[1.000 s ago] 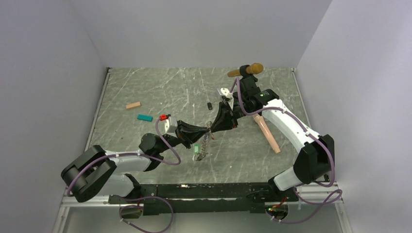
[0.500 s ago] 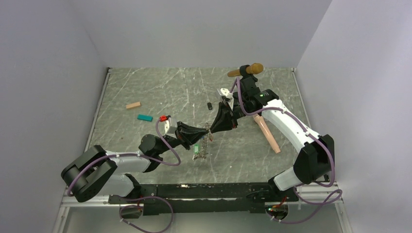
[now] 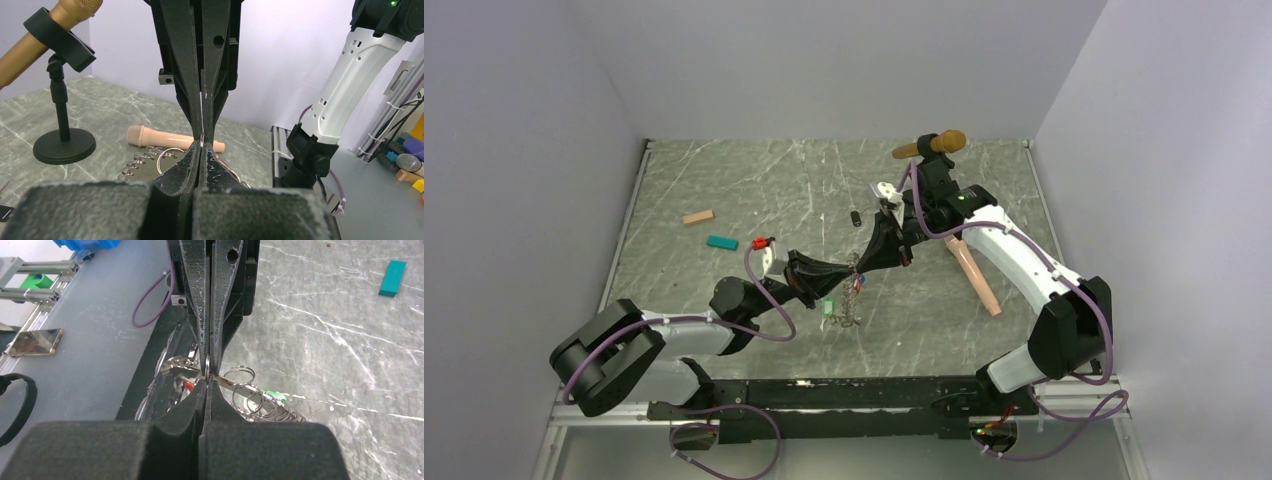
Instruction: Put the keys on the keyring
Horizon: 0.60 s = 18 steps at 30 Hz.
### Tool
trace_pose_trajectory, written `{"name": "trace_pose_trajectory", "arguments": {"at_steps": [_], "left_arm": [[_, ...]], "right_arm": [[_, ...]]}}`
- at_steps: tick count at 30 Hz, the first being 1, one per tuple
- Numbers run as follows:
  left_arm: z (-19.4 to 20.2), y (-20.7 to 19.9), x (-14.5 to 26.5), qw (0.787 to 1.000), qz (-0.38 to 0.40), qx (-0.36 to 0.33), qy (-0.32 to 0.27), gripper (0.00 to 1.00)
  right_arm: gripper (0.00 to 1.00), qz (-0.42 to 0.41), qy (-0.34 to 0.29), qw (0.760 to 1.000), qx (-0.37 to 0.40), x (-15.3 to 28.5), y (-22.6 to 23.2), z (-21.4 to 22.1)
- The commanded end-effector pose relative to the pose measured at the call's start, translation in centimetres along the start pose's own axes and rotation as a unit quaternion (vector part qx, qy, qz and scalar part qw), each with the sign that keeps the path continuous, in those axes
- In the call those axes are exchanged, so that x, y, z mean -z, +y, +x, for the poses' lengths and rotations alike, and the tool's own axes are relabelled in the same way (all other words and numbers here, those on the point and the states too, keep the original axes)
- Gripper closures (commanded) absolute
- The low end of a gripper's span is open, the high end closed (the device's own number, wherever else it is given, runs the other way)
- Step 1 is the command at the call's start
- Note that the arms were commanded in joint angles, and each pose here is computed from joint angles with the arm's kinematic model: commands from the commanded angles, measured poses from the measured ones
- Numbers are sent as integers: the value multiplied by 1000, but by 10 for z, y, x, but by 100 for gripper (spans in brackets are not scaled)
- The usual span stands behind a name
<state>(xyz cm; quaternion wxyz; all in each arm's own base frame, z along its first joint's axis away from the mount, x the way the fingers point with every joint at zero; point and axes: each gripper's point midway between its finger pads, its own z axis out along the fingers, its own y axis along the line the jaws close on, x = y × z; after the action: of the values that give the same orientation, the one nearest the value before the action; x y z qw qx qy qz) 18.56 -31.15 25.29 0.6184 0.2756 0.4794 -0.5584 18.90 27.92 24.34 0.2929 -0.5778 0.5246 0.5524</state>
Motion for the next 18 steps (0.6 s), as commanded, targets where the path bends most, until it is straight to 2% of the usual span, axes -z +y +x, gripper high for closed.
{"name": "trace_pose_trajectory", "arguments": {"at_steps": [1, 4, 5, 9, 11, 15, 18], "left_arm": [[-41, -11, -4, 996, 23, -30, -77, 100], [-40, -10, -3, 997, 18, -27, -73, 99], [-38, -10, -2, 997, 16, -26, -68, 93], [-34, -8, 3, 999, 12, -28, -40, 59], [-31, -5, 7, 999, 9, -33, -10, 48], [-28, 0, 10, 996, 3, -66, 60, 39], [-15, 8, 15, 982, -6, -100, 162, 39]], "right_arm": [[100, -15, -16, 999, 24, -1, 7, -10], [100, -16, -14, 999, 26, -1, 8, -10], [100, -16, -13, 999, 28, -1, 8, -11], [100, -13, -9, 999, 32, 0, 8, -10], [100, -11, -6, 999, 31, 0, 7, -9], [100, -8, -1, 999, 32, 0, 6, -8], [100, -2, 10, 999, 33, 0, 4, -5]]}}
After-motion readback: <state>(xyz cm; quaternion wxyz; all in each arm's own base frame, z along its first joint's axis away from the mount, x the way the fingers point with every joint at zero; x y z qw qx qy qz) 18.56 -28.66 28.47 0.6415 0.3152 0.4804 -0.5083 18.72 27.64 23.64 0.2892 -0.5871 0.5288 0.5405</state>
